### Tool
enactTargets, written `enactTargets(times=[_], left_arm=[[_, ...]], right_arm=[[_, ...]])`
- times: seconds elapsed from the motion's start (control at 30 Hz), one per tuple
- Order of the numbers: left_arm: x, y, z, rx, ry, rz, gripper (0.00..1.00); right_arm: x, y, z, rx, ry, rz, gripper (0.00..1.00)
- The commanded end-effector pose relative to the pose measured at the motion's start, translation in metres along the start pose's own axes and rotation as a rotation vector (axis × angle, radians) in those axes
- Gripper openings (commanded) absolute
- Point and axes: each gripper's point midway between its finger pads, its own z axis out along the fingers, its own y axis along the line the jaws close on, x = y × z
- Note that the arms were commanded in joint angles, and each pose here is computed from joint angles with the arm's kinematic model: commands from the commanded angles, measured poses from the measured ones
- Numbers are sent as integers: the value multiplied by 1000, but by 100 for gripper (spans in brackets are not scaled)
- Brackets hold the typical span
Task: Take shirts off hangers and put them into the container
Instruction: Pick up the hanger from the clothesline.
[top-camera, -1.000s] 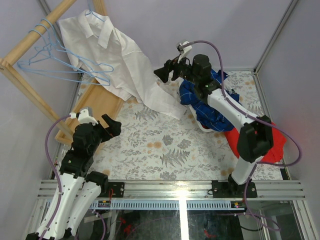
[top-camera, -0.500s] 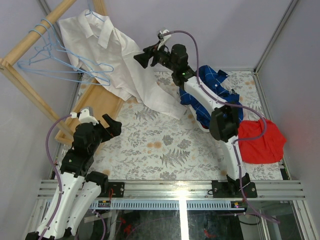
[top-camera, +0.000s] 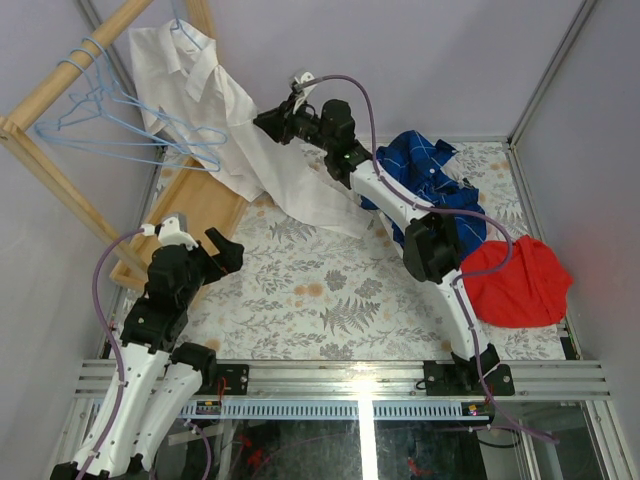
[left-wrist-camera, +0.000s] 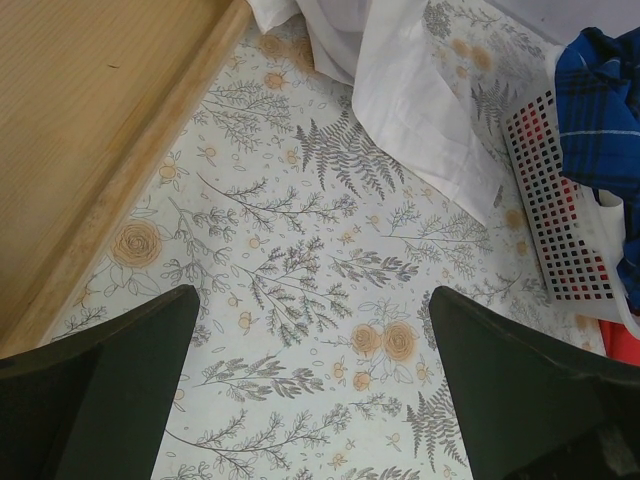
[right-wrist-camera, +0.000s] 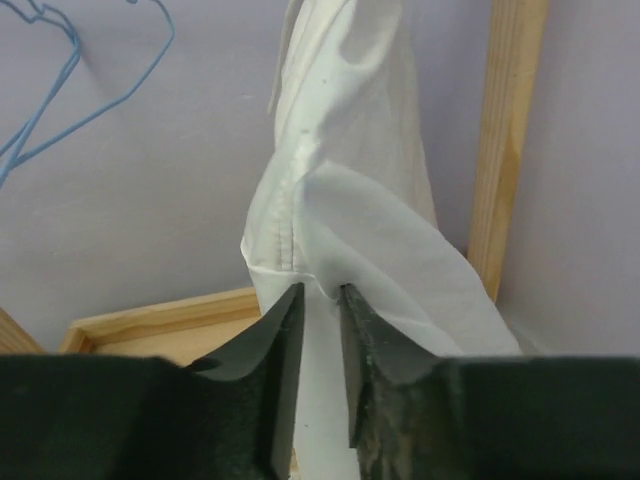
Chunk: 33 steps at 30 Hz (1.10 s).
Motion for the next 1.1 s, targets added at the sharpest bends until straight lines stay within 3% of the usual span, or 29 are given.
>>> enactTargets(times=[0.0, 0.2, 0.3, 0.43, 0.53, 0.6, 0.67, 0.8, 0.9, 1.07], left_arm=[[-1, -2, 3, 15, -2, 9, 100], [0, -2, 4, 11, 3, 10, 100], [0, -1, 4, 9, 5, 10, 100], [1, -1, 4, 7, 4, 9, 100], [1, -1, 5, 5, 7, 9, 100], [1, -1, 5, 6, 9, 10, 100], [1, -1, 5, 5, 8, 9, 100], [1, 0, 4, 5, 6, 9, 100], [-1, 0, 3, 4, -3, 9, 100], [-2, -1, 2, 6, -9, 8, 100]], right_arm=[[-48, 54, 6, -75, -103, -98, 21], [-49, 88, 1, -64, -40, -169, 0], [-36, 100, -6, 27, 36, -409, 0], [-43, 91, -24, 156, -17, -387, 0], [-49, 80, -28, 230, -8, -385, 21], [-52, 83, -26, 211, -4, -381, 47], [-54, 85, -23, 198, -4, -381, 58], [-54, 85, -13, 178, 30, -399, 71], [-54, 72, -5, 216, 59, -459, 73], [-72, 65, -7, 249, -57, -468, 81]])
